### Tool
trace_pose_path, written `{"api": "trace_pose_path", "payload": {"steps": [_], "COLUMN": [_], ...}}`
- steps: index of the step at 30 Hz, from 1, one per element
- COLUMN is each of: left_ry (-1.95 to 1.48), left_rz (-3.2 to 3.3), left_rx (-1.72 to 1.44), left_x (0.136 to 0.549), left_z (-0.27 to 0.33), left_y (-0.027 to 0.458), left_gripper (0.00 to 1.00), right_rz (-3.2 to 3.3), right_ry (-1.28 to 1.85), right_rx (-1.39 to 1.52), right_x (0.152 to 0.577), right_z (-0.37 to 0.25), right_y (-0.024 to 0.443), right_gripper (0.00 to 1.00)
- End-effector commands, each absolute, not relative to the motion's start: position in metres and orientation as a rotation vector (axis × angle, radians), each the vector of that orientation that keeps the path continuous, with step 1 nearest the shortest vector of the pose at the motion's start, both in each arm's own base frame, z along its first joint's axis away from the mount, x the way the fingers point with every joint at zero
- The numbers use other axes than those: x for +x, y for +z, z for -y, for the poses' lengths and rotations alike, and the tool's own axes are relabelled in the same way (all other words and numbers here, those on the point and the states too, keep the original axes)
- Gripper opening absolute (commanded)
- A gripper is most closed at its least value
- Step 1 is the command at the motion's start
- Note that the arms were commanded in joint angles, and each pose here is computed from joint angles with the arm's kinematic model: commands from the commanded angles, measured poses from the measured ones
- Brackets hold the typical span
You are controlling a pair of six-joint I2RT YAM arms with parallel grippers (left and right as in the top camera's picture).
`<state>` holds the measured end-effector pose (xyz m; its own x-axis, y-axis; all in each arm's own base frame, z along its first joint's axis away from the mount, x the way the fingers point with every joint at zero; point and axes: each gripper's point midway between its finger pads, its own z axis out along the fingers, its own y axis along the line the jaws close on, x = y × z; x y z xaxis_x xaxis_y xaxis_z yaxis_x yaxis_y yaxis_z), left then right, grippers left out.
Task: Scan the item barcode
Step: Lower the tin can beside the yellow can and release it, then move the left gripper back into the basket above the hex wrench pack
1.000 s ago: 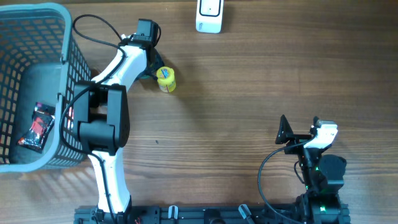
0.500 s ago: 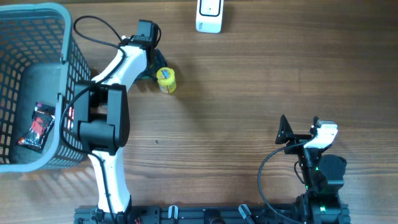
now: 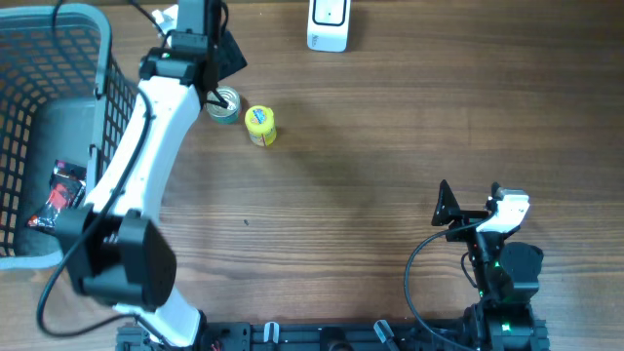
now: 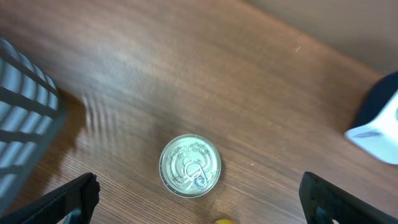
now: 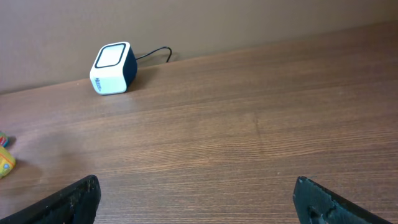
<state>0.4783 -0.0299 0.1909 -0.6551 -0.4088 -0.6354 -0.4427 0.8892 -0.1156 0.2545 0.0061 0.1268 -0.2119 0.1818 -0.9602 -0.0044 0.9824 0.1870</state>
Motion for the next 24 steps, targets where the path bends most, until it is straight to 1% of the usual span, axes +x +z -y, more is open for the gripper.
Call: {"api": "trace_pose_path", "payload": {"steps": [1, 4, 6, 10, 13, 14, 16, 20, 24], "left_ry": [0.056, 0.045, 0.079, 0.231, 0.333, 0.378, 0.415, 0.439, 0.445], "left_rz": [-2.265, -2.19, -2.105, -1.921, -1.857, -1.823, -1.795, -1.715, -1.752], "left_rx": [-0.448, -0.341, -0.325, -0.384, -0.389, -0.444, -0.509, -0.786, -0.979], "left_x": [0.465, 0.452, 0.439, 0.4, 0.376, 0.366, 0.357, 0.344, 0.345], "left_z": [0.041, 0.047, 0.038, -0.006, -0.034, -0.051, -0.073, -0.134, -0.177], "left_y": [0.253, 0.294, 0.329, 0.396, 0.422, 0.431, 0.436, 0.43, 0.391], "left_gripper": [1.0, 1.0, 1.0, 1.0, 1.0, 1.0, 1.0, 1.0, 1.0], "right_rz": [-1.78, -1.78, -1.78, -1.78, -1.78, -1.78, -1.78, -1.78, -1.78], "right_ry": [0.187, 0.187, 0.187, 0.187, 0.187, 0.187, 0.187, 0.187, 0.187], "right_rx": [0.13, 0.13, 0.13, 0.13, 0.13, 0.13, 0.13, 0.13, 0.13], "right_x": [0.255, 0.255, 0.255, 0.255, 0.255, 0.255, 0.255, 0.255, 0.255], "right_z": [-0.008, -0.008, -0.008, -0.008, -0.008, -0.008, -0.008, -0.008, -0.008], "right_y": [0.126, 0.126, 0.126, 0.126, 0.126, 0.126, 0.126, 0.126, 0.126], "right_gripper": [1.0, 1.0, 1.0, 1.0, 1.0, 1.0, 1.0, 1.0, 1.0]}}
